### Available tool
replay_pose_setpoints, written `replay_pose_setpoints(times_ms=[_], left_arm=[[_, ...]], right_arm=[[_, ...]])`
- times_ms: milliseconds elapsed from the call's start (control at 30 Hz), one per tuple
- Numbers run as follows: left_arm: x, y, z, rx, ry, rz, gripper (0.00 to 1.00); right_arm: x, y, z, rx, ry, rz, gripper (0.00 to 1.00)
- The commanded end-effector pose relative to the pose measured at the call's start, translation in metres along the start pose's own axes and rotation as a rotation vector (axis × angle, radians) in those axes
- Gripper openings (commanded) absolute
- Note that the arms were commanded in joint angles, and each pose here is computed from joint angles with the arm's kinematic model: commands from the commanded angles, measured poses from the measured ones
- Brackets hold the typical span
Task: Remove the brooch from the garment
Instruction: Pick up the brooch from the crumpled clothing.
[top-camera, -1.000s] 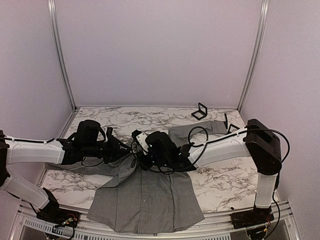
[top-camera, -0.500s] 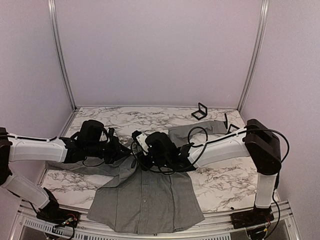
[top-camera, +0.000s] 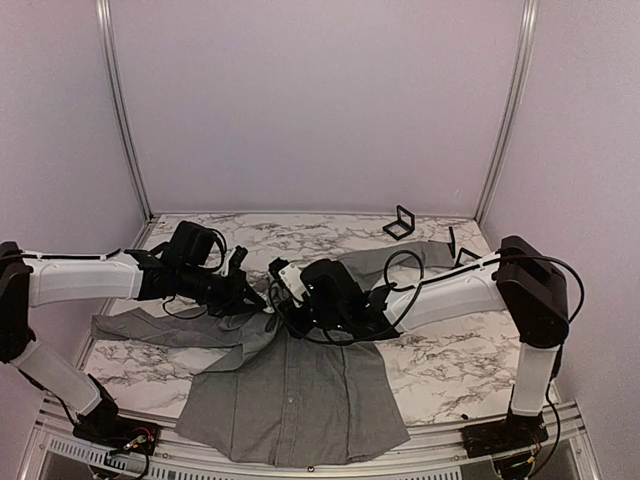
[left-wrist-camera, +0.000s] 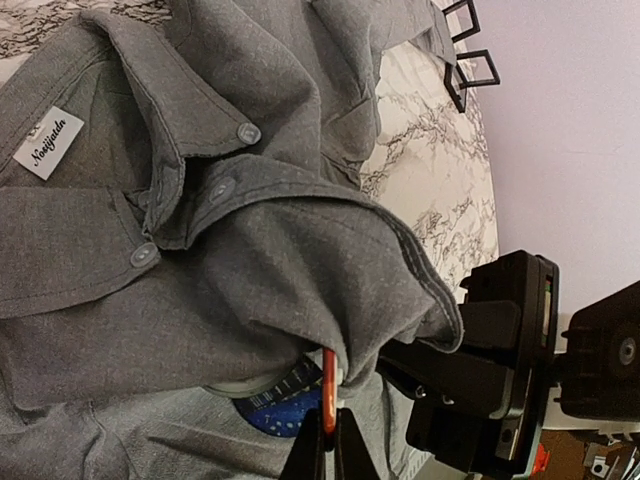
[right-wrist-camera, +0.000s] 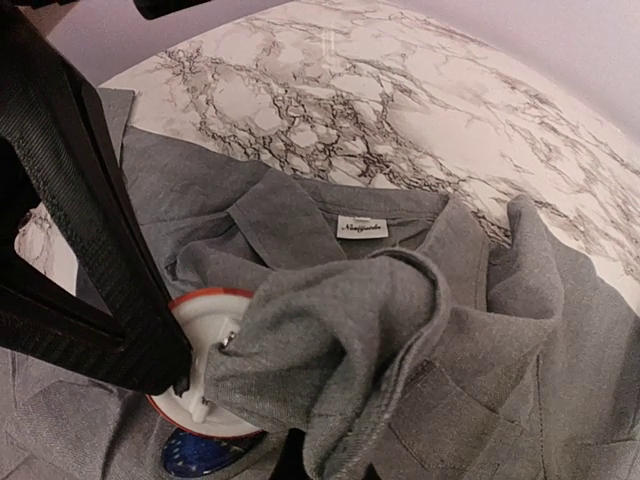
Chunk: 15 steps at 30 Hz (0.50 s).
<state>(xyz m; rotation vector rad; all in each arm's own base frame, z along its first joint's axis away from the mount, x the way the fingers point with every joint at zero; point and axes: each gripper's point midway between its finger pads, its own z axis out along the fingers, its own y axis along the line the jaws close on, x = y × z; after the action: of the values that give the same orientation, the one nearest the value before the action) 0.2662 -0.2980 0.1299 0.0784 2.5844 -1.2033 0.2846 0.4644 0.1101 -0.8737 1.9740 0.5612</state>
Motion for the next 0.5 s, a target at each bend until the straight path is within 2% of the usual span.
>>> replay_pose_setpoints(times_ms=[0,67,300,467], left_arm=[[0.022,0.004,0.004,0.008,0.137,0.082,0.0],[0.021,0.004,0.006,0.009,0.14,0.093,0.0],[0.012,-0.002,0.012,0.053,0.136,0.109,0.0],[0.006,-0.005,0.015,0.083,0.143,0.122,0.0]], right_arm=[[-0.027,-0.006,-0.008,-0.001,-0.051,-0.015,0.0],[-0.026,-0.005,-0.007,-0.011,-0.041,-0.016,0.0],[-0.025,-0.007,-0.016,-0.03,-0.019,0.004,0.12],[-0.027,-0.005,-0.025,-0.062,0.0,0.03,0.27]])
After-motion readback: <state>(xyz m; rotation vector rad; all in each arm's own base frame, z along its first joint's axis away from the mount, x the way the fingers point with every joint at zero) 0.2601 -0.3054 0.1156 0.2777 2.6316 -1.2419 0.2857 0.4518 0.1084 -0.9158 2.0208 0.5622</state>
